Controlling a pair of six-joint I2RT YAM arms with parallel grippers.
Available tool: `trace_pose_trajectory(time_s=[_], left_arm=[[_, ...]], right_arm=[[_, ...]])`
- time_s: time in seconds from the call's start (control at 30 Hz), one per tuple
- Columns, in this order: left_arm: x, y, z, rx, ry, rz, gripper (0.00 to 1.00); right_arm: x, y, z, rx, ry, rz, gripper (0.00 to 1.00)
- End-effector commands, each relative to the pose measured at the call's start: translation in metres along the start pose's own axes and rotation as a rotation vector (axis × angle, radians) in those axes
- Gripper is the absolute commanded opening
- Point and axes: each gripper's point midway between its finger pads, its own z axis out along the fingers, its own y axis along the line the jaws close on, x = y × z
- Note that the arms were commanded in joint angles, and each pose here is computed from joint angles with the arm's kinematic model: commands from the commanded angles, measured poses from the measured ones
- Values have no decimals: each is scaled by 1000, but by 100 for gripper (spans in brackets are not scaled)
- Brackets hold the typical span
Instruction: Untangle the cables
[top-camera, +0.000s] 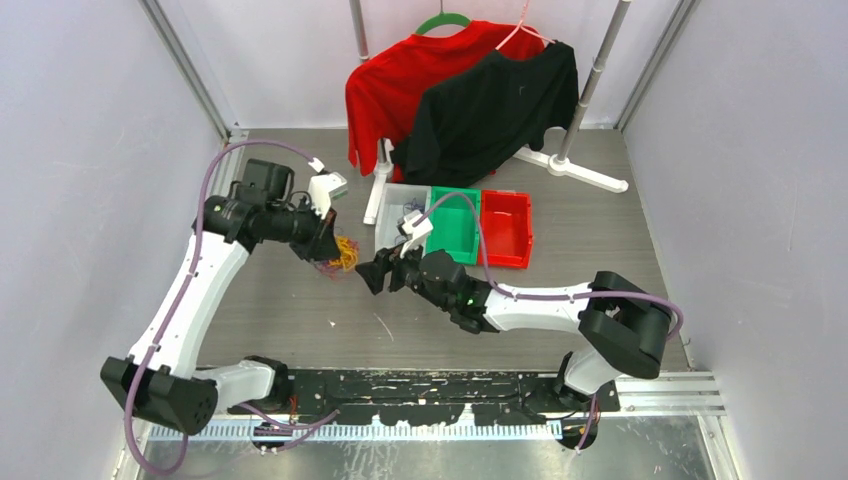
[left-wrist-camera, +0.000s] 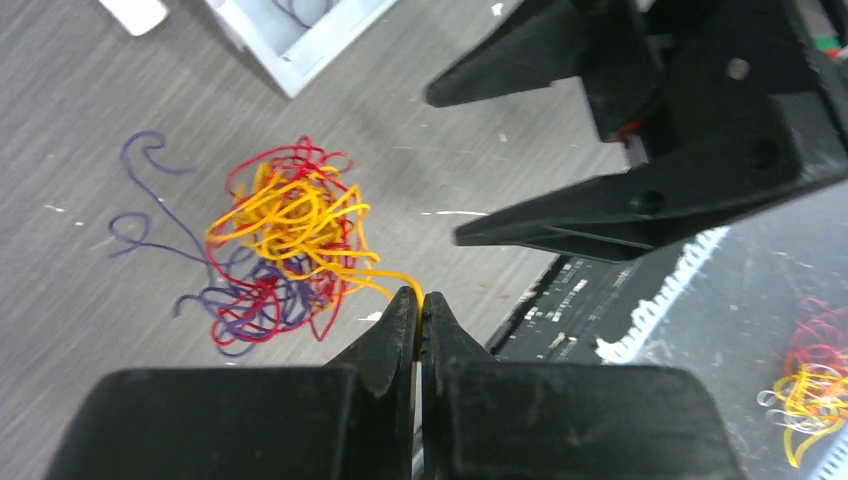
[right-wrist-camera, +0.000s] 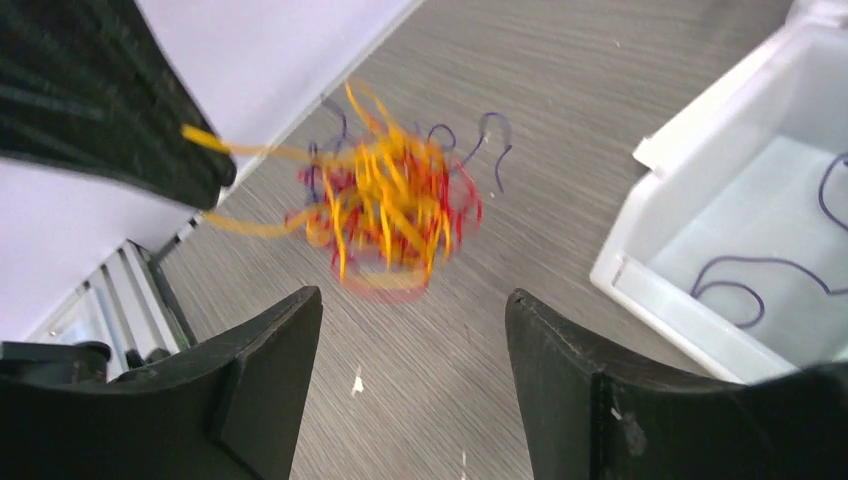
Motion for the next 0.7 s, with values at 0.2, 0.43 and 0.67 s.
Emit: trace_pose_trajectory(time_s=[0.2,0.43,0.67], left_arm=[[-14,-56,-34,180,-89,-46,0],[-29,-73,-50,226,-154,-20,0],[-35,-84,-62,247,-186,0,0]], right_arm=[[-60,56,1,-160,-143,12,73],[-44,79,-12,-255,-82,19,73],[-52,70,-15,-200,-101,15,73]])
